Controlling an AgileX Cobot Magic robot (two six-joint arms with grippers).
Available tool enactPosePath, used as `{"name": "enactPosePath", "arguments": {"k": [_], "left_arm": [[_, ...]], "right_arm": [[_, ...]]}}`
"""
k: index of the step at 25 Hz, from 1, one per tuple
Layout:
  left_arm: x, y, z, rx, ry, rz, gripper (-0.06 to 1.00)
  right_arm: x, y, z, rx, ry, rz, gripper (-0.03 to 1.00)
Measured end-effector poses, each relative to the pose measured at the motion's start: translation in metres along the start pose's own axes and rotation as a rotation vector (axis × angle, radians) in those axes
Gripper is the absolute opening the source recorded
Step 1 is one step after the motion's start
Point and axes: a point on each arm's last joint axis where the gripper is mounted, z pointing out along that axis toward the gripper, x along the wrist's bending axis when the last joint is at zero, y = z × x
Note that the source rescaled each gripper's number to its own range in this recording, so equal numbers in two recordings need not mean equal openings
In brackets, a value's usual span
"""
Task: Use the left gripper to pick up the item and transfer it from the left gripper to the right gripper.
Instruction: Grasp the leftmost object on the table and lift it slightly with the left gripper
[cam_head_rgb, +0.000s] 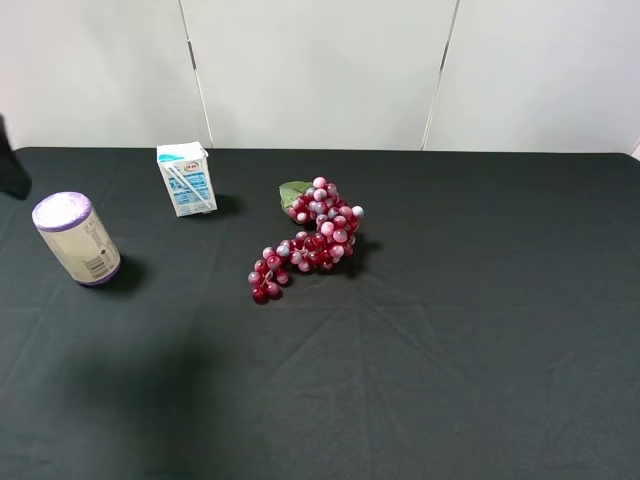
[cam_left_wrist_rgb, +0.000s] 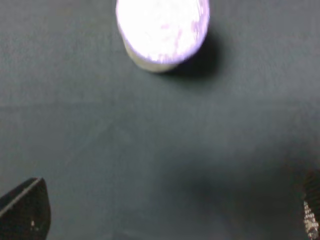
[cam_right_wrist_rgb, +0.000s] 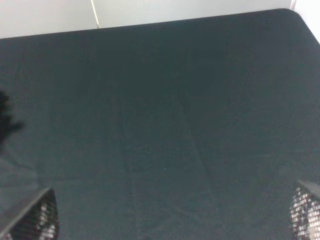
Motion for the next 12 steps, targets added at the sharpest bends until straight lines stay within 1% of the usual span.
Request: {"name": "enactPosePath", "arguments": {"k": [6,12], "left_arm": [[0.001,0.025,0.032,0.056,0.004,-0.006,1.00],[0.002,0.038,0.060,0.104,0.007,-0.011,1.00]], "right_arm": [[0.000,0.000,0.000,0.000,0.000,0.000,1.00],[0.000,0.000,0.000,0.000,0.000,0.000,1.00]]}}
